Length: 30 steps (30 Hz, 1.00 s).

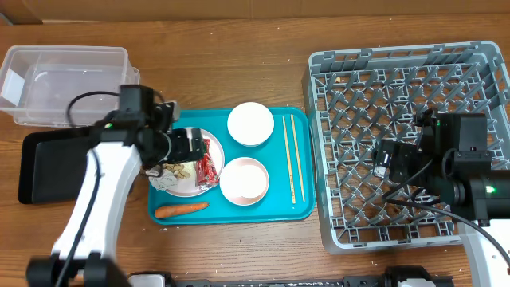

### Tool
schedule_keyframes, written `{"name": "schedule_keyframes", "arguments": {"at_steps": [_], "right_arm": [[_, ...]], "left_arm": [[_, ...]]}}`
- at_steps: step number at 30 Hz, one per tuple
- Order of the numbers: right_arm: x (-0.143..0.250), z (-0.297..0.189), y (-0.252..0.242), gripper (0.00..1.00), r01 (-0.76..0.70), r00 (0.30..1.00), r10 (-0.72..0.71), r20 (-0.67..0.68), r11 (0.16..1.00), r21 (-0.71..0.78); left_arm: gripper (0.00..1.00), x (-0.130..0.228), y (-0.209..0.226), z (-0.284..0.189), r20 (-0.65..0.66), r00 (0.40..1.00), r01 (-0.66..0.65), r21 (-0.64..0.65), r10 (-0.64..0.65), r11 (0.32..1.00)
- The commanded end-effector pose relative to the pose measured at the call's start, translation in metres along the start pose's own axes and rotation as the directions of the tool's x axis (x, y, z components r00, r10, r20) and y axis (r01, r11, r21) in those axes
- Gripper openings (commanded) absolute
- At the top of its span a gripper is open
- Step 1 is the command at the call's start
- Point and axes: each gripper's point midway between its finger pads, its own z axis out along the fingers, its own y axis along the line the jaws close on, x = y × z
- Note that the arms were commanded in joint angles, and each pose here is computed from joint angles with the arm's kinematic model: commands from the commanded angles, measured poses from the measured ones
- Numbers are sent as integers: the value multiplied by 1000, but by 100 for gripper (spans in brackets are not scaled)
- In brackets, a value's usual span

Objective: Sort waste into correct bins and load items into the dishwasher
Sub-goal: 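Grasp the red snack wrapper on the plate with the left gripper, then carry the red wrapper to the clear bin and release it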

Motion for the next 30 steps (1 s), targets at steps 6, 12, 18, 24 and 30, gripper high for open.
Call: {"name": "schedule_keyframes", "arguments": {"at_steps": [6,12,18,24,30], "right_arm": [[-7,-8,0,100,4,1000,-4,31,1000,4],[-5,-8,0,100,3,1000,-3,21,1000,6],[-3,-8,-1,100,2,1000,-2,12,1000,8],[-3,-8,-1,100,2,1000,-2,12,1000,9],[-3,-8,-1,100,2,1000,-2,12,1000,9]], "left_arm": [[100,-7,-2,60,-94,995,-37,-7,36,999],[89,-18,-3,82,-71,996,-58,-2,58,998],[59,-23,-8,97,-61,995,-82,4,82,997],[10,-20,-4,105,-80,993,-86,-20,84,996],[4,-35,-8,94,-46,995,-88,-18,87,996]]}}
